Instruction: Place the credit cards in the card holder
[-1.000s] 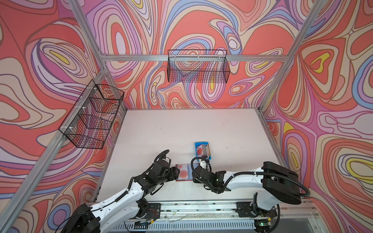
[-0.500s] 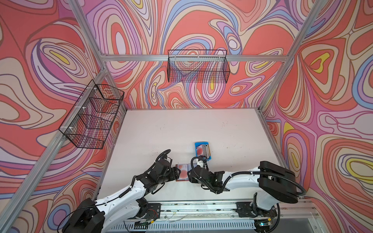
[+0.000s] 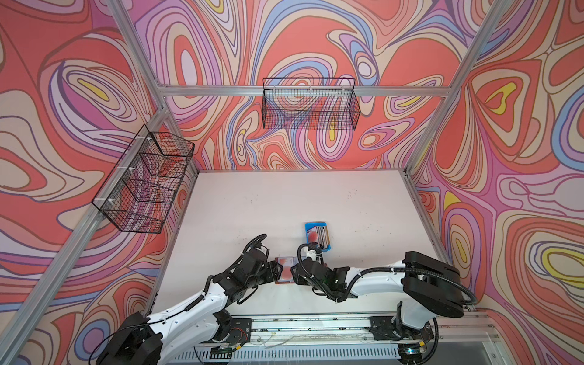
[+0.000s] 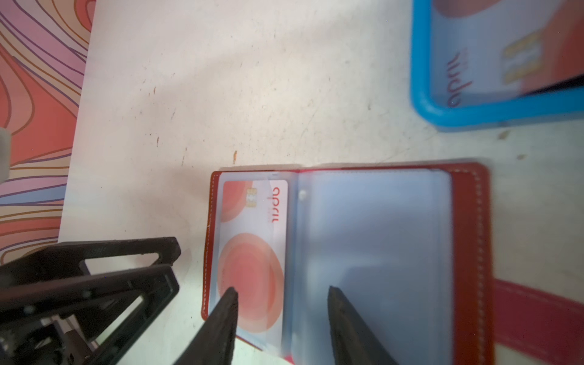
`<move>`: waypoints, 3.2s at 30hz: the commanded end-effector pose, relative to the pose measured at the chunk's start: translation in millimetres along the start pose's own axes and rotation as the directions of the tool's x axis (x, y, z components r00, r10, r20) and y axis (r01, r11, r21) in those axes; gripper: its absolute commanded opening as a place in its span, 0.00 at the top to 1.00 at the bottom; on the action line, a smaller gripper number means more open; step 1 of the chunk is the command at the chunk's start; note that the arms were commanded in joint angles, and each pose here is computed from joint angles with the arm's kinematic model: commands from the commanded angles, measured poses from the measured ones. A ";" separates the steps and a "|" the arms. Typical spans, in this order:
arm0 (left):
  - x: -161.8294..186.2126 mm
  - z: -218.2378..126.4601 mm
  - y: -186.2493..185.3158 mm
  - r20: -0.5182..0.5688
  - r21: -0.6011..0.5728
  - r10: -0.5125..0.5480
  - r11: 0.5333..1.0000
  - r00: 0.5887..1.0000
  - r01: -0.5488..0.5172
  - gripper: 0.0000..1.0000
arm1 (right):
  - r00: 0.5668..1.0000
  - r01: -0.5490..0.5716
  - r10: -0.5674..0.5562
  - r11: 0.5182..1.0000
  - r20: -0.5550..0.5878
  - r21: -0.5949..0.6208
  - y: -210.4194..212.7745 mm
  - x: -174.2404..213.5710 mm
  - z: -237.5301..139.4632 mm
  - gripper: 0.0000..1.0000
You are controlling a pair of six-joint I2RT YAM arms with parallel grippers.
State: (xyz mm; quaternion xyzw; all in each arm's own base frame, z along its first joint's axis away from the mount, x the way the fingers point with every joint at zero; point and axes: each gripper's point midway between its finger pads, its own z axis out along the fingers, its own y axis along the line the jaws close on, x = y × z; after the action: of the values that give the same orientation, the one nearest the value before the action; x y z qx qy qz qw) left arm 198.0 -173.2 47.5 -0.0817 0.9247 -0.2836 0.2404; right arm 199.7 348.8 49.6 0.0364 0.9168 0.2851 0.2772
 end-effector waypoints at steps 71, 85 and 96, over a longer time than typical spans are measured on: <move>6.1 5.6 -6.9 -0.043 0.030 -0.004 1.000 0.999 0.006 0.31 | 0.999 0.019 -0.023 0.993 0.033 0.118 -26.1 -6.7 -10.2 0.52; 6.1 5.5 -7.2 -0.043 0.032 -0.005 0.999 0.999 0.006 0.31 | 1.000 0.020 -0.019 0.992 -0.005 0.124 -30.7 5.9 2.5 0.53; 6.9 7.1 -7.4 -0.049 0.033 -0.006 0.999 0.999 0.007 0.31 | 1.000 0.013 -0.011 0.997 -0.027 0.075 -23.4 11.7 7.6 0.52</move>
State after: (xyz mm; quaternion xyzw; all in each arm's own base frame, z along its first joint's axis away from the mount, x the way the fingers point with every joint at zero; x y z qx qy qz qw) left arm 194.3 -181.1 42.1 -0.0732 0.9271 -0.2951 0.2191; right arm 199.7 332.1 34.9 0.0417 0.9278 0.2441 0.2791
